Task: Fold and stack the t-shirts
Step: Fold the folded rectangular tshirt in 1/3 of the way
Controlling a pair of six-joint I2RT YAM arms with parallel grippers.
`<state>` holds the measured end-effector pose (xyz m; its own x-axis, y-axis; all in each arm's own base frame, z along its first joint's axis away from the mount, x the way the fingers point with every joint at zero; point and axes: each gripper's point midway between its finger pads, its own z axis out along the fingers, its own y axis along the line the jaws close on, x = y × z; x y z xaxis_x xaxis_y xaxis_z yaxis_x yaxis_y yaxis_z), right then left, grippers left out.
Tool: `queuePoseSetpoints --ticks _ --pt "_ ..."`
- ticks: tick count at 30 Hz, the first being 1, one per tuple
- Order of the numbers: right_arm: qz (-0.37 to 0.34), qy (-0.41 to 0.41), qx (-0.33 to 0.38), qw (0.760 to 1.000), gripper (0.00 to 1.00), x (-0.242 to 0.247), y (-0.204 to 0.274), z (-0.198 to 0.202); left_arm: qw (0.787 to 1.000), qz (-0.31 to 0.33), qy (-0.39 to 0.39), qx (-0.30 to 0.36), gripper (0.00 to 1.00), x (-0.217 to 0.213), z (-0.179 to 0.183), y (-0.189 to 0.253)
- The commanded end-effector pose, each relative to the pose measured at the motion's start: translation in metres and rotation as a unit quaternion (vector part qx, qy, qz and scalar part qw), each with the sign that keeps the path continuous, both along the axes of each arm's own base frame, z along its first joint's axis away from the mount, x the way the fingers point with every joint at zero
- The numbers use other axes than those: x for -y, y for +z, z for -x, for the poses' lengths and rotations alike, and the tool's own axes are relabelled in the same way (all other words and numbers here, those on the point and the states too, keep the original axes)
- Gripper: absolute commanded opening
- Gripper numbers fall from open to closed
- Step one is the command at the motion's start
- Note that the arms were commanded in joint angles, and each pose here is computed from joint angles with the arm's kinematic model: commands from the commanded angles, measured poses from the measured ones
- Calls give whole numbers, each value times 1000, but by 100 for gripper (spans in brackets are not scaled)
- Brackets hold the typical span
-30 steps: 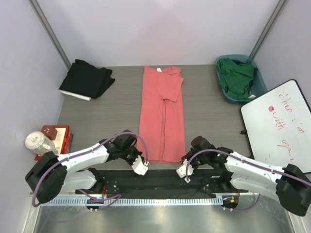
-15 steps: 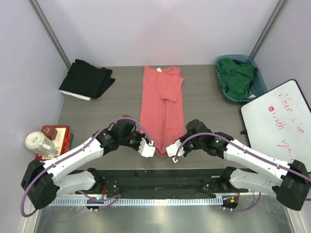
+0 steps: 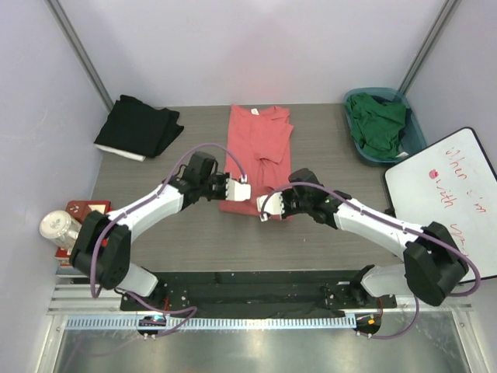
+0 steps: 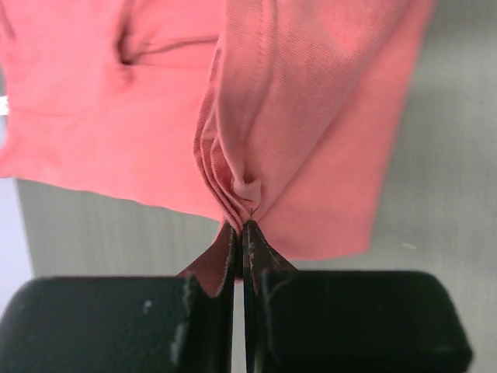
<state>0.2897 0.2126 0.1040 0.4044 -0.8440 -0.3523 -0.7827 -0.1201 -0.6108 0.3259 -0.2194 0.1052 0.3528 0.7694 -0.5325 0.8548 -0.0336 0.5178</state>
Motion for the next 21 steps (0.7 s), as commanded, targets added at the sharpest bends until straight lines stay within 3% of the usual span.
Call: queuePoseSetpoints --ticks 1,11,19,21 --pt "-36 -30 74 996 1 -7 32 -55 997 36 20 60 0 15 -49 38" --pt "-50 -79 117 989 1 -5 35 -140 997 28 25 64 0 18 -99 31" --pt "-53 -90 126 987 1 -8 27 -169 996 32 24 77 0 15 -121 18" --pt "-51 -92 124 987 1 -8 22 -172 996 36 26 81 8 16 -125 16"
